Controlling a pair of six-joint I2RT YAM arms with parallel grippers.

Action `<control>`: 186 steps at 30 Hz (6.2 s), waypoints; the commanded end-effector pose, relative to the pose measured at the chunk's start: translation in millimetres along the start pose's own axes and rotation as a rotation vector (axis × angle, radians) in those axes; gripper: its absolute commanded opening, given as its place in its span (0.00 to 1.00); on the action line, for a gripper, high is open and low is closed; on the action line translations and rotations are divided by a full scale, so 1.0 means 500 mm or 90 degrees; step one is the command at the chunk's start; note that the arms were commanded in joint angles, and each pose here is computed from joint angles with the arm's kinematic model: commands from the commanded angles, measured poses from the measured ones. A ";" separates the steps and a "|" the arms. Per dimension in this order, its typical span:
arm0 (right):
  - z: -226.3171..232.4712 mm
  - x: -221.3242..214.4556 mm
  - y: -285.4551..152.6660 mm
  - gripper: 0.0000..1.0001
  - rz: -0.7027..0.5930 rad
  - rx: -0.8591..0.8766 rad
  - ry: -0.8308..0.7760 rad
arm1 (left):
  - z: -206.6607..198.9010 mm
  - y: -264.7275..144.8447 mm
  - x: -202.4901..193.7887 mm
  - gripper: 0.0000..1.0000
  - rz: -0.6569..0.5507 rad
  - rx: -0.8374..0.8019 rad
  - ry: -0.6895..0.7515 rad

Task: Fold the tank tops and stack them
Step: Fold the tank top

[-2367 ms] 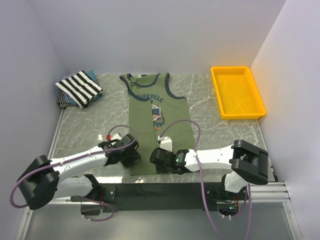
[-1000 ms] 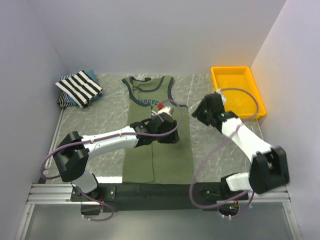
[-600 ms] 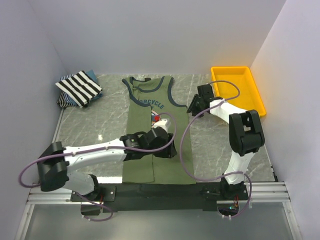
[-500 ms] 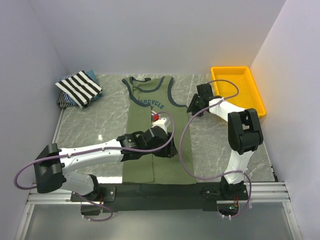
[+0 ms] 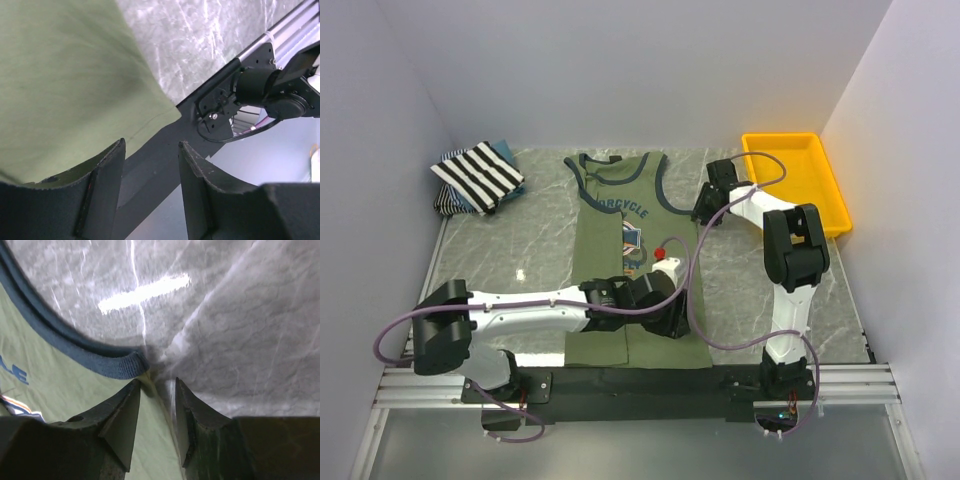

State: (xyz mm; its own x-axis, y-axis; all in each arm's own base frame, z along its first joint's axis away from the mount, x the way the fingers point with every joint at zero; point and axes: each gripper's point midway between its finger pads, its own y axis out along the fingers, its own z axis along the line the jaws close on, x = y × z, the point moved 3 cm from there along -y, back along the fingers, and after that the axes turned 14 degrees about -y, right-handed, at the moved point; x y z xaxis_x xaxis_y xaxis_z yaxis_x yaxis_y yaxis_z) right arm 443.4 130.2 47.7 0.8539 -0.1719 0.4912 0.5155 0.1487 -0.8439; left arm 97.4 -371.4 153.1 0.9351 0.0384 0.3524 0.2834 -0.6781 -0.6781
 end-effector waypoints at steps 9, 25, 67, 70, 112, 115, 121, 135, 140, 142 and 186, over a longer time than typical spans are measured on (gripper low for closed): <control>-0.010 0.030 -0.004 0.23 -0.015 -0.019 -0.021 | -0.095 0.062 -0.041 0.50 0.035 -0.092 0.046; 0.009 0.037 -0.029 0.15 -0.030 0.024 -0.034 | -0.044 0.190 -0.108 0.50 0.016 0.076 0.115; 0.020 0.067 -0.049 0.00 -0.049 0.029 -0.038 | -0.044 0.168 -0.134 0.04 -0.065 0.156 0.199; 0.022 0.073 -0.055 0.00 -0.056 0.028 -0.039 | -0.038 0.142 -0.114 0.01 -0.074 0.118 0.155; 0.305 0.130 -0.076 0.00 -0.118 0.032 -0.132 | 0.164 -0.041 -0.120 0.01 -0.065 -0.038 -0.130; 0.326 0.126 -0.067 0.00 -0.119 0.039 -0.137 | 0.174 -0.044 -0.124 0.01 -0.061 -0.034 -0.133; 0.363 0.119 -0.047 0.00 -0.119 0.051 -0.148 | 0.192 -0.042 -0.134 0.01 -0.051 -0.022 -0.134; 0.437 0.090 -0.020 0.00 -0.125 0.070 -0.177 | 0.221 -0.052 -0.149 0.01 -0.041 -0.021 -0.152; 0.448 0.082 -0.010 0.00 -0.126 0.075 -0.184 | 0.237 -0.053 -0.156 0.01 -0.034 -0.002 -0.155; 0.454 0.075 -0.004 0.00 -0.125 0.080 -0.187 | 0.239 -0.053 -0.157 0.01 -0.034 -0.001 -0.158; 0.208 -0.130 -0.344 0.49 -0.187 0.188 -0.092 | 0.309 -0.273 0.155 0.57 -0.320 0.166 -0.250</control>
State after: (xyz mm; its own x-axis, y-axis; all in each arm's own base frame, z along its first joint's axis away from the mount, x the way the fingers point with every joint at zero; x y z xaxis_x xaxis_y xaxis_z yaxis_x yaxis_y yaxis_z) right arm 330.7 209.4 193.4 0.6404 -0.0686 0.7650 0.7428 0.3087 -0.5941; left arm 153.5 -154.3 180.9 0.5640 0.7102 0.4214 0.7544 -0.2356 -0.6127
